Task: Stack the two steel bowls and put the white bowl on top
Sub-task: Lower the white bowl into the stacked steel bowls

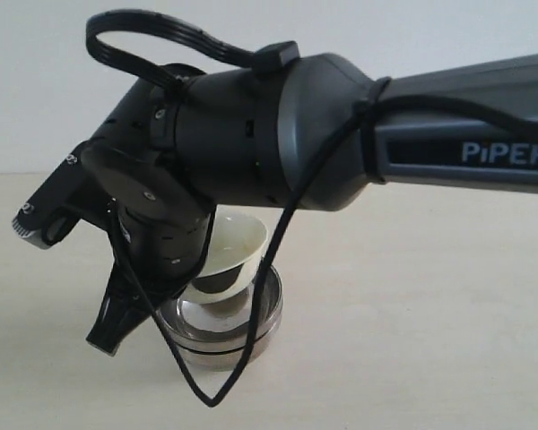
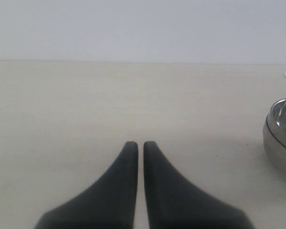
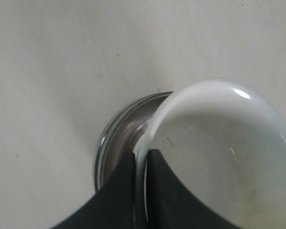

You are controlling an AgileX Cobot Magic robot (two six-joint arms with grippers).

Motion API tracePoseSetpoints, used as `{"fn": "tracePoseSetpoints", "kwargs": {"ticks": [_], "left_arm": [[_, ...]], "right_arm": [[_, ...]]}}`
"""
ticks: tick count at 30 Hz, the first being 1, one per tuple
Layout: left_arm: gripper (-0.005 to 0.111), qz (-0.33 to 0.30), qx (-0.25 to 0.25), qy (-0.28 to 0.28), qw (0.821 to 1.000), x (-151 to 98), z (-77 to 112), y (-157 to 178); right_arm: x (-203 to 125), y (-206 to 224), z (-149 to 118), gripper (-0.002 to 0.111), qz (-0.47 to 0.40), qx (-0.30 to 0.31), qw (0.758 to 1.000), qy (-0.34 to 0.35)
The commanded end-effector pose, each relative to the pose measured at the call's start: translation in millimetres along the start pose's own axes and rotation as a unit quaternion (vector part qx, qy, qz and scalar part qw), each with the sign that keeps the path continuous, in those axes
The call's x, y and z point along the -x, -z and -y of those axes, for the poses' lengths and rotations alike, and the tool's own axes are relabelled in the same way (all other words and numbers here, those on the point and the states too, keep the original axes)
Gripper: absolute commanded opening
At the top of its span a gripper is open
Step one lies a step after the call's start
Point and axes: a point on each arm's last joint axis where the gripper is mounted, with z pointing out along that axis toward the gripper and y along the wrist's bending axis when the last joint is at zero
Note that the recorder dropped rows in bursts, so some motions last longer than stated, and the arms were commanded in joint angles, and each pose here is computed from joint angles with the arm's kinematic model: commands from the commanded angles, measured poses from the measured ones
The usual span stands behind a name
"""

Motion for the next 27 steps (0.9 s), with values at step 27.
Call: {"fn": "tracePoseSetpoints", "kwargs": {"ticks": [27], "left_arm": [[0.004, 0.004, -0.002, 0.002, 1.000, -0.2, 0.2, -0.1]], "right_arm": [[-20.0, -21.6, -10.2, 0.000, 0.006, 0.001, 0.998, -0.060]]}}
